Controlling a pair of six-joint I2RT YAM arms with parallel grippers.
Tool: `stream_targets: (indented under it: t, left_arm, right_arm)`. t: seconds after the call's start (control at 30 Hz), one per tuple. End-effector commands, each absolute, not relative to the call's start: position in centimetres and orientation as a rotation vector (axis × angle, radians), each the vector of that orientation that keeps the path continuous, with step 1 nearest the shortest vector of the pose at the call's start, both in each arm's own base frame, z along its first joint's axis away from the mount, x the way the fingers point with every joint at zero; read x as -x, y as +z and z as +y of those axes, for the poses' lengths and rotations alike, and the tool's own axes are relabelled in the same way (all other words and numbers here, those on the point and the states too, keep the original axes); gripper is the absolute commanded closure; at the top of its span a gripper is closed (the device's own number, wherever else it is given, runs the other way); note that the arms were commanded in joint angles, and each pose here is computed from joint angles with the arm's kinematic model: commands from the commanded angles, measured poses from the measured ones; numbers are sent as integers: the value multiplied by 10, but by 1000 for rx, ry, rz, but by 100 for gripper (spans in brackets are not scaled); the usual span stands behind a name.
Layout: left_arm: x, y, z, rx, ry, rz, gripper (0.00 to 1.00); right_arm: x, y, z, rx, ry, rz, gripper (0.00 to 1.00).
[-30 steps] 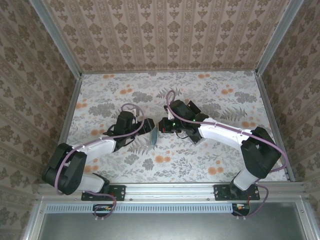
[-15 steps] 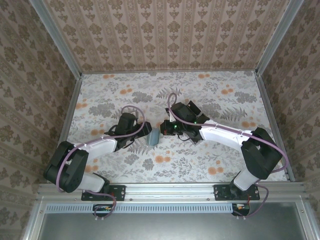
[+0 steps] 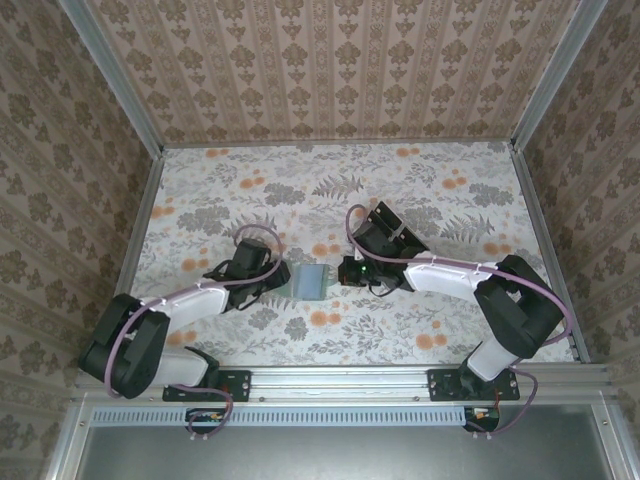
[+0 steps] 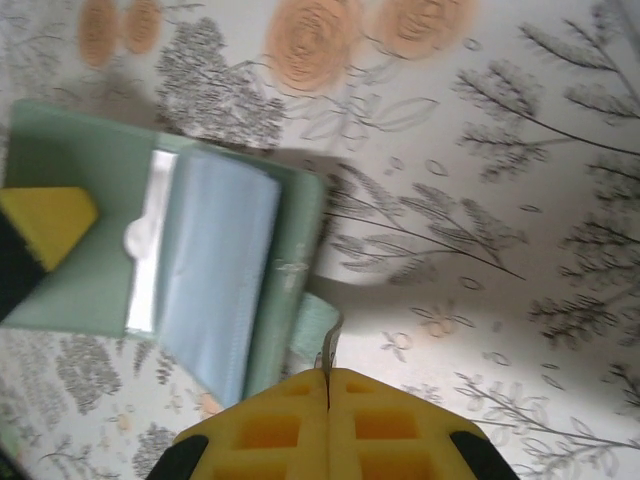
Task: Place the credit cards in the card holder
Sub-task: Open the card holder at the center of the table.
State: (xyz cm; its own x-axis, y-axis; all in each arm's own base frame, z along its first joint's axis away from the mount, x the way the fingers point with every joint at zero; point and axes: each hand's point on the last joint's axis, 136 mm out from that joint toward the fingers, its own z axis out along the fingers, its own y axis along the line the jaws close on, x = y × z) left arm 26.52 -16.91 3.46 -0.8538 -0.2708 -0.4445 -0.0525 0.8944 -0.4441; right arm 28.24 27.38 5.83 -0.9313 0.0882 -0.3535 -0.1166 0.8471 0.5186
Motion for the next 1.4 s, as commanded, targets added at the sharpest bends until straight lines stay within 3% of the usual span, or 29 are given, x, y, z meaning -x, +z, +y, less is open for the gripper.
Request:
stream_targets:
  t: [0.0, 0.2, 0.37, 0.5, 0.7, 0.93, 1.37]
  left_arm:
    - [-256, 29, -158, 274, -527, 2565, 49]
    - [-250, 21, -151, 285, -484, 2590, 49]
    - [-248, 17, -150, 277, -463, 2607, 49]
    - [-250, 21, -149, 258, -431, 2611, 48]
    - [-261, 40, -144, 183, -334, 2601, 37]
    - [-269, 60, -138, 97, -238, 2589, 32]
    - [-259, 19, -135, 136, -174, 2698, 35]
  right_arm:
    - [-285, 42, 260, -28, 698, 2672, 93]
    - [-281, 44, 256, -37, 697, 2683, 75]
    - [-275, 74, 254, -32, 721, 2639, 61]
    - [-271, 107, 263, 22, 749, 2592, 57]
    - [-274, 130, 303, 143, 825, 2566, 56]
    - [-283, 114, 341, 207, 885, 2593, 56]
    - [-288, 71, 354, 253, 865, 2674, 56]
